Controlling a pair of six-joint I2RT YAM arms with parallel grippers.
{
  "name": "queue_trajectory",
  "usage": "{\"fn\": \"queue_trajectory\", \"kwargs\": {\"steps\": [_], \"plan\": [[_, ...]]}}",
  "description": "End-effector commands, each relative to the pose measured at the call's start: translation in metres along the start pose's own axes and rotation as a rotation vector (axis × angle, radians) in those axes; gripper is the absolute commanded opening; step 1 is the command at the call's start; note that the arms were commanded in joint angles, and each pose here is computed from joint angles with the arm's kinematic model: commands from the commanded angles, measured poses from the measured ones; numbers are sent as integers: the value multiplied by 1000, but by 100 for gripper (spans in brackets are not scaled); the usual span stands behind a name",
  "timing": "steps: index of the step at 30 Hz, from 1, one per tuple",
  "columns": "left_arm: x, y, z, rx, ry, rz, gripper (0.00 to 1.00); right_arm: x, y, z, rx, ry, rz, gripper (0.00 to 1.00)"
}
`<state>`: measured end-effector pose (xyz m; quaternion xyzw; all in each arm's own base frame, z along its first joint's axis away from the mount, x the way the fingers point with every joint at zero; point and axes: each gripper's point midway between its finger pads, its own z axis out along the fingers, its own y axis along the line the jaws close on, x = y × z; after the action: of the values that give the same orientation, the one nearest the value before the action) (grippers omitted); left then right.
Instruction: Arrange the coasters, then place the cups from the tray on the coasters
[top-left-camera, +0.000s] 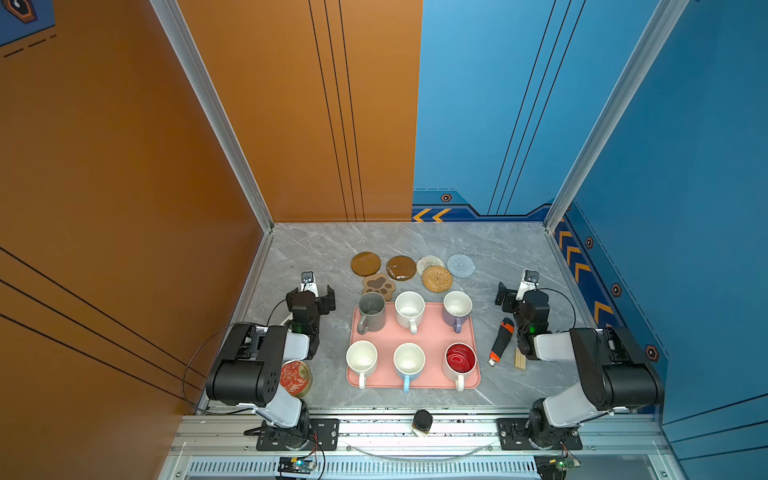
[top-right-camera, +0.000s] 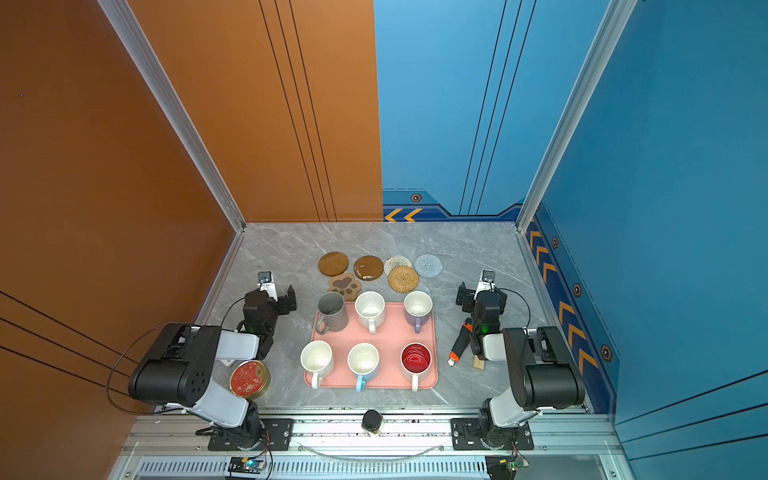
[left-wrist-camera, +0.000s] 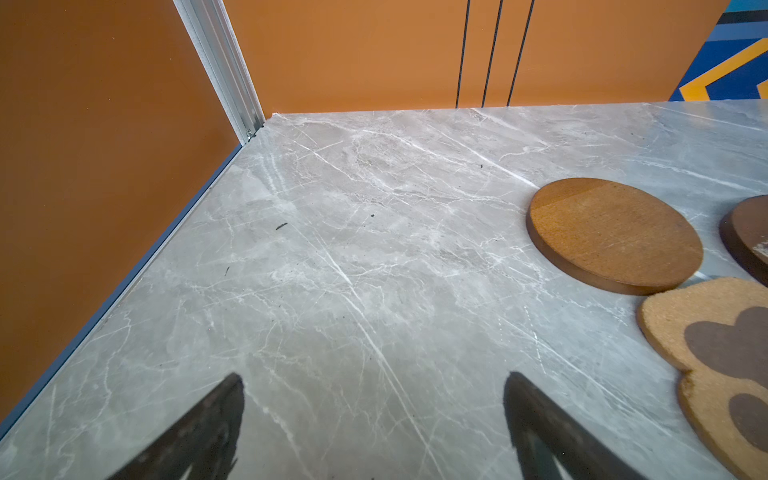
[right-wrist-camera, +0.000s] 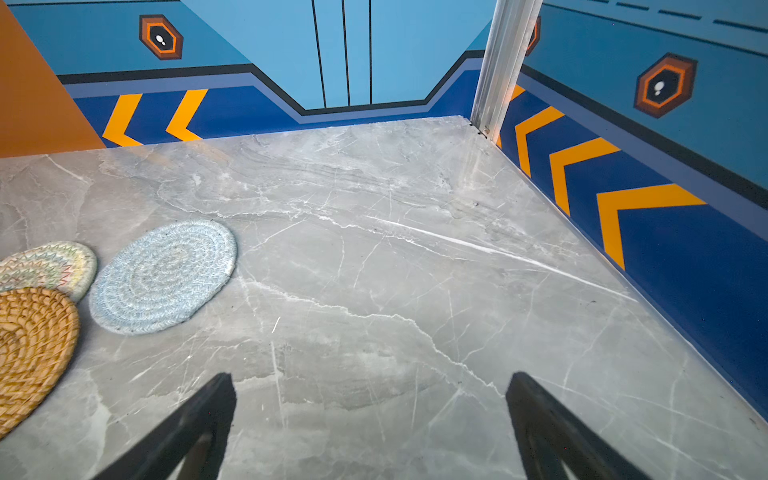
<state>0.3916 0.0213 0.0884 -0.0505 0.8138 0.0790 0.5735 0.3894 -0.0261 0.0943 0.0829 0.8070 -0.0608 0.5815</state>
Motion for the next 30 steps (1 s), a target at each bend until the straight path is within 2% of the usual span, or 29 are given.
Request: {"fn": "queue_trajectory", "kwargs": {"steps": [1,4,7,12,15,17,19,23,28,30], "plan": [[-4,2,0,-13,-6,0,98,0,1,1,-6,3,4,100],[-4,2,0,-13,-7,-2,98,-1,0,1,6,2,6,100],[-9,-4,-2,20,-13,21,98,-8,-15,-3,78,-10,43,100],[-30,-7,-17,-13,-28,65,100,-31,-23,-19,114,-29,55,100],[-47,-13,-27,-29,-37,109,97,-49,-23,-29,113,-16,53,99],[-61,-19,-34,-18,-40,96,97,-61,-23,-36,114,3,47,99],[-72,-27,-40,23,-27,68,97,-71,-18,-41,89,48,34,99],[-92,-55,-52,179,37,29,94,-87,2,-50,-15,147,40,92],[-103,-92,-70,372,178,-32,88,-93,36,-46,-151,302,43,77],[-103,-105,-79,444,231,-65,80,-89,49,-40,-195,383,34,67]]}}
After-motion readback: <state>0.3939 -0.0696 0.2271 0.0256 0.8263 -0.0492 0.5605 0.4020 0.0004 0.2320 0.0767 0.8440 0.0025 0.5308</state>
